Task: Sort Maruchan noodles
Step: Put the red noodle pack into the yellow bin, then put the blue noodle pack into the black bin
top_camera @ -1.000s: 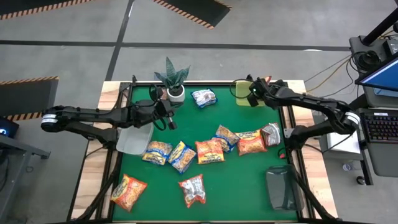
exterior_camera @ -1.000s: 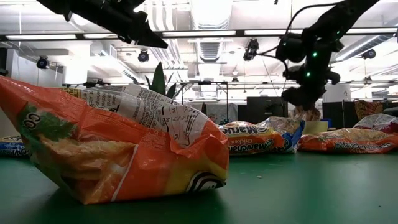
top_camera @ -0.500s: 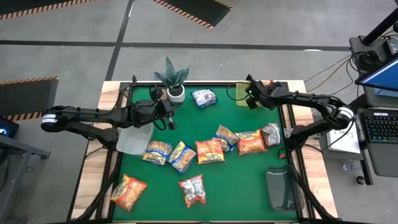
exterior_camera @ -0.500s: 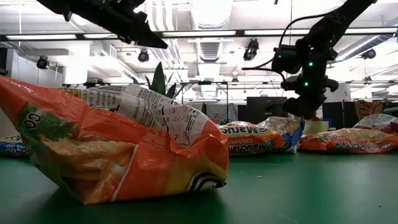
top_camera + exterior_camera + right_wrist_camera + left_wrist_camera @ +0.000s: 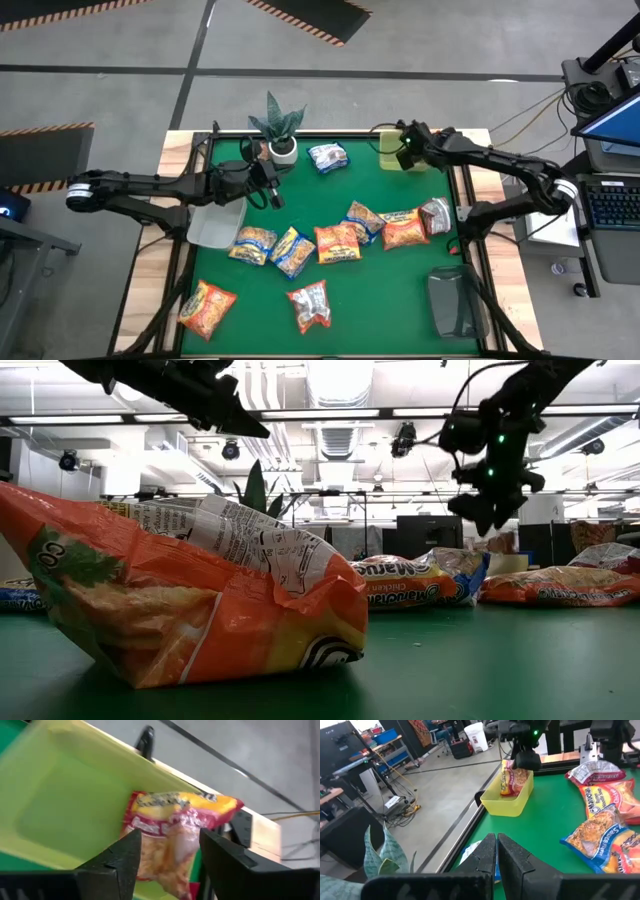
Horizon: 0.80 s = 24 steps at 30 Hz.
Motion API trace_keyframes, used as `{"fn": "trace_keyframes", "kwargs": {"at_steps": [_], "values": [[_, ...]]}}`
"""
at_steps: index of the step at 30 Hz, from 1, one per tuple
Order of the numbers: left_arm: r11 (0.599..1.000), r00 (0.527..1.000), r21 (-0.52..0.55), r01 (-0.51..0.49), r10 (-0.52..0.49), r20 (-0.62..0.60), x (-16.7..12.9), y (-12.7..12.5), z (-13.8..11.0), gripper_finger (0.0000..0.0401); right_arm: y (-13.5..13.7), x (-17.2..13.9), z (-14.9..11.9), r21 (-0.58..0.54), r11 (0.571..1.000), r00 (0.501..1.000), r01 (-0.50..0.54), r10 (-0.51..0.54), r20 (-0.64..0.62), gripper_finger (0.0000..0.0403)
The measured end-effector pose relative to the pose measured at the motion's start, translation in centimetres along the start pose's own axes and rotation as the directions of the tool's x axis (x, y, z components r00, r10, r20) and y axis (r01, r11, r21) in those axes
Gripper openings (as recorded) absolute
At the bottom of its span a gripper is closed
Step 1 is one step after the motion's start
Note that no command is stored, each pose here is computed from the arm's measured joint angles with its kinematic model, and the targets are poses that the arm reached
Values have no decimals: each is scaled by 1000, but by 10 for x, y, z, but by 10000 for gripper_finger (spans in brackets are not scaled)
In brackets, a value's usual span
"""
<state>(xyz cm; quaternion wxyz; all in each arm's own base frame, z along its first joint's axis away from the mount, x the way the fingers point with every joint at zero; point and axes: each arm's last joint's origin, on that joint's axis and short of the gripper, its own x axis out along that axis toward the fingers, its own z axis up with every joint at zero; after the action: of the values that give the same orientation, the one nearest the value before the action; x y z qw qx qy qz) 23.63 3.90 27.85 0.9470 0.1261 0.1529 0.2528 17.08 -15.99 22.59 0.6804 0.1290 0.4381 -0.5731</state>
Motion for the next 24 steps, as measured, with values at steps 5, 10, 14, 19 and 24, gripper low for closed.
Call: {"fn": "trace_keyframes", "kwargs": {"at_steps": [5, 10, 14, 19, 24], "values": [[998, 1000, -67, 0, 0, 0, 0, 0, 0, 0, -8, -17, 2, 47, 993, 993, -109, 107, 46, 203], [986, 1000, -166, 10, -10, 1, 0, 0, 0, 0, -14, -35, -1, 80, 970, 970, -229, 221, 99, 203], [973, 999, -225, 50, -49, 9, 0, -1, 0, 0, -10, -46, -8, 85, 952, 944, -295, 277, 177, 203], [954, 997, -287, 83, -82, 15, 0, -3, 0, 0, 5, -55, -18, 44, 917, 884, -397, 369, 288, 203], [941, 996, -326, 88, -89, 13, -1, -4, 0, 0, 23, -59, -22, -13, 875, 826, -484, 461, 325, 203]]}}
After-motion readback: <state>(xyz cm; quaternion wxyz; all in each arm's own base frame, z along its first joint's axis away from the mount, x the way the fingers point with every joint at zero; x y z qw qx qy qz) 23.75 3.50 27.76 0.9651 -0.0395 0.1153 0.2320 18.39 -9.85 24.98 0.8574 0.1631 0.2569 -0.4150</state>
